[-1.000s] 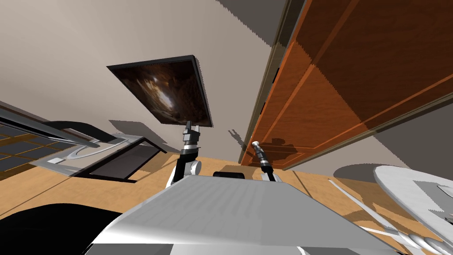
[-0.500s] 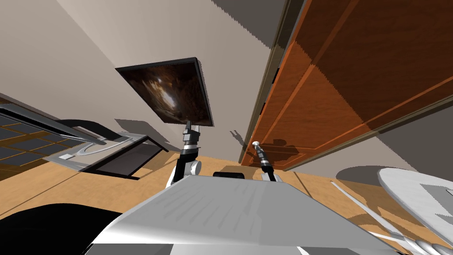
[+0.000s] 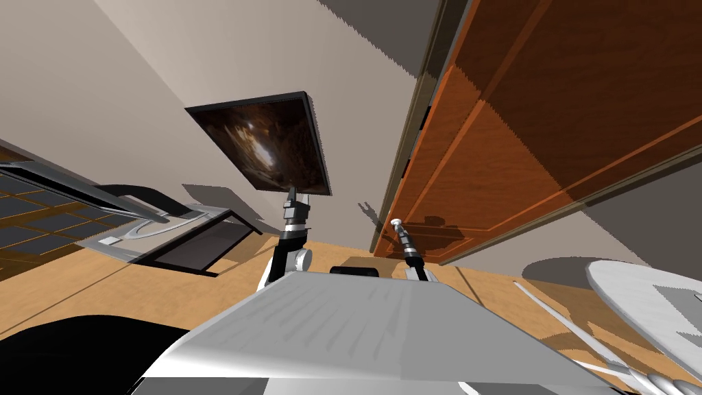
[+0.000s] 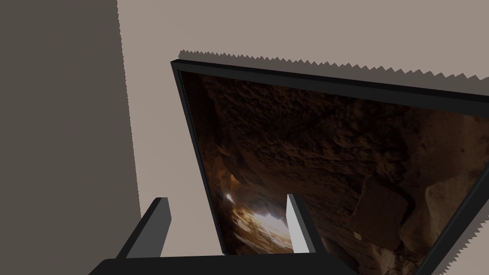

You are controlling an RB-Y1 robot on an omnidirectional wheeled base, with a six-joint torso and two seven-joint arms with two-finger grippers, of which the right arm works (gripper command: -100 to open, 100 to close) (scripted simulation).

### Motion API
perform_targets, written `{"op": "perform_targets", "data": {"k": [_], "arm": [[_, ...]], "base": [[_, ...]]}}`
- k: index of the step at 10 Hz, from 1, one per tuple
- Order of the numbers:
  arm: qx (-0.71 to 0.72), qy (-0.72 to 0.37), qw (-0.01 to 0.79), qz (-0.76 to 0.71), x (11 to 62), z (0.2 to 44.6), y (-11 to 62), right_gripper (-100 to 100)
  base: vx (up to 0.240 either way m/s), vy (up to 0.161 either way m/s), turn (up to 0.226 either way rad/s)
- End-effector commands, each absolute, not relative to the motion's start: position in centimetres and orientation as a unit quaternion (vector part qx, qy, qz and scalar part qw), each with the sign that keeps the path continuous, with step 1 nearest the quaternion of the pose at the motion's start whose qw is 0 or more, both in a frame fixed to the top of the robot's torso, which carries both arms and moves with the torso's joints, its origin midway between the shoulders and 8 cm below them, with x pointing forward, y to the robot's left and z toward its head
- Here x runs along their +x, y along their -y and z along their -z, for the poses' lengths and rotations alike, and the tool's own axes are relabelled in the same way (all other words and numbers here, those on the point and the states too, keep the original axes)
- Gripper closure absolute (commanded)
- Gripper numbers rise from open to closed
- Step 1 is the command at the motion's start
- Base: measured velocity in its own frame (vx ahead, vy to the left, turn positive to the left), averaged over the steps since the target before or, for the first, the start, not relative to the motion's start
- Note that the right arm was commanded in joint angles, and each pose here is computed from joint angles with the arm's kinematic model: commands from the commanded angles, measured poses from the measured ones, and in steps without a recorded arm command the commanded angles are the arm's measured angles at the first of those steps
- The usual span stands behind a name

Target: Pull the door open

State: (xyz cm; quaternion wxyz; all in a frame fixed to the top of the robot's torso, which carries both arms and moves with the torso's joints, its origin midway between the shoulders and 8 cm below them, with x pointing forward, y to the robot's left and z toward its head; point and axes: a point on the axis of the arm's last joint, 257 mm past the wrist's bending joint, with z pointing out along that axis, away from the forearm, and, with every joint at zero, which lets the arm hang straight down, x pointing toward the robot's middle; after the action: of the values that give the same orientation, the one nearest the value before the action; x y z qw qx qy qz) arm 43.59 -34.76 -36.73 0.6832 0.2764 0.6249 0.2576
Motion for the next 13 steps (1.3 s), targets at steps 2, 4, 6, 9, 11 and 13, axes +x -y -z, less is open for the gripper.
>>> {"op": "perform_targets", "data": {"k": [2,4,6,9,11,13], "arm": [[0.294,-0.621,0.666,-0.29,43.7,37.4,32.5,100],[0.294,-0.621,0.666,-0.29,43.7,37.4,32.5,100],[0.294,-0.621,0.666,-0.29,43.7,37.4,32.5,100],[0.294,-0.621,0.666,-0.29,43.7,37.4,32.5,100],[0.307,-0.61,0.672,-0.285,43.7,36.6,35.5,100],[0.323,-0.601,0.666,-0.3,43.7,36.6,35.6,100]], "base": [[-0.024,0.0,0.048],[-0.002,-0.003,-0.015],[-0.003,-0.001,-0.005],[0.004,0.001,0.007],[-0.014,-0.005,-0.005],[-0.023,-0.03,0.026]]}}
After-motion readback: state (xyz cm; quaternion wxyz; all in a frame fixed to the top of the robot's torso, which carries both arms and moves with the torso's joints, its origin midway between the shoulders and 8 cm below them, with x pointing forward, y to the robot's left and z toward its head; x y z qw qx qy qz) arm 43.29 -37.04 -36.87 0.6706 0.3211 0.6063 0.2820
